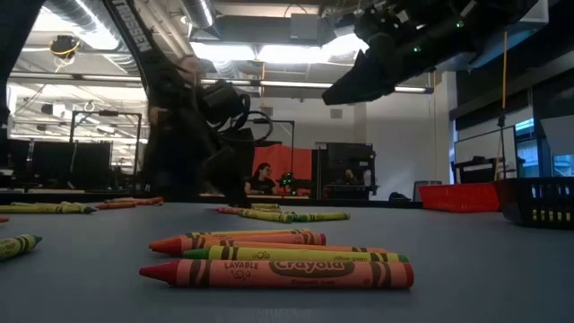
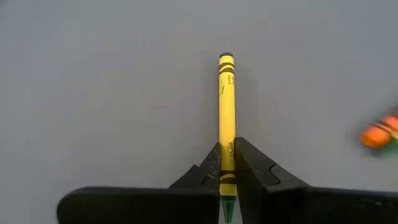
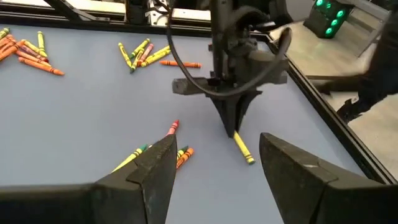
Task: Sort crayons
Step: Put the green crayon into the black bin
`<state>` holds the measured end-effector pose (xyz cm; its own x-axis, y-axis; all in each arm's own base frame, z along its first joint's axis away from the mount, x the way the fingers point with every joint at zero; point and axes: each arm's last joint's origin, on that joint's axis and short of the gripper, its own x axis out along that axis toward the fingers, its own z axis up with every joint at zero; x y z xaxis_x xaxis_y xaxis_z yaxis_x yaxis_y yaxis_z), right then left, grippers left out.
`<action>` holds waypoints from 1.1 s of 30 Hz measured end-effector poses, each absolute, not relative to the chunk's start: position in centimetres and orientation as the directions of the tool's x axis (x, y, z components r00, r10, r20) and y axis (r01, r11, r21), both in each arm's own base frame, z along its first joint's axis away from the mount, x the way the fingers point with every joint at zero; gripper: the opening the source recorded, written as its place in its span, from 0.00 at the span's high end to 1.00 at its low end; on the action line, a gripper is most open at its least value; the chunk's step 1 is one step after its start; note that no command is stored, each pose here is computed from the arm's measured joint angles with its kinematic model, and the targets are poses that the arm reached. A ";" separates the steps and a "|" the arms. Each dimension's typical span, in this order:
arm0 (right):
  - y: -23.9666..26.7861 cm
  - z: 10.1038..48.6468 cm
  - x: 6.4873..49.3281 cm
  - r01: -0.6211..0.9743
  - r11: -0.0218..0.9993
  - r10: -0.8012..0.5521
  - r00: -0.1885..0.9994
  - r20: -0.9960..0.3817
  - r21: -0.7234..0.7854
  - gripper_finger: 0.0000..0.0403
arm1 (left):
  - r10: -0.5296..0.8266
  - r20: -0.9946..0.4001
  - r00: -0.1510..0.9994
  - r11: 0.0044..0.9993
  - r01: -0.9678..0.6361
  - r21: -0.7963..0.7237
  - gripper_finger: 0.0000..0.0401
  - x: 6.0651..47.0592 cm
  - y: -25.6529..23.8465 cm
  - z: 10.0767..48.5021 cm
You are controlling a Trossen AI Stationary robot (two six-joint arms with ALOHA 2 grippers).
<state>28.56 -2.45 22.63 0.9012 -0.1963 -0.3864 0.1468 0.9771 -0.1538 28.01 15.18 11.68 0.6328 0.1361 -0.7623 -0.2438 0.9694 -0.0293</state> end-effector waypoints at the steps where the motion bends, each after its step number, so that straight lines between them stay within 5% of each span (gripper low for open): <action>1: -2.4 22.6 28.6 0.148 0.977 -0.196 0.901 -0.386 -0.152 0.44 | 0.141 -0.757 0.638 0.971 -0.237 -0.019 0.97 28.1 14.8 12.2; 7: -2.4 22.6 28.6 0.163 0.979 -0.197 0.901 -0.386 -0.120 0.42 | 0.178 -0.657 0.732 0.982 -0.178 0.068 0.98 28.9 12.1 16.4; 18: -2.4 23.0 28.7 0.127 0.980 -0.173 0.920 -0.352 -0.152 0.24 | 0.093 -0.475 0.875 0.981 0.001 0.194 0.98 30.4 6.7 20.5; 33: -2.2 22.1 30.1 0.030 0.987 -0.077 0.949 -0.304 -0.158 0.37 | 0.085 -0.362 0.928 0.971 0.004 0.238 0.98 31.3 4.5 21.8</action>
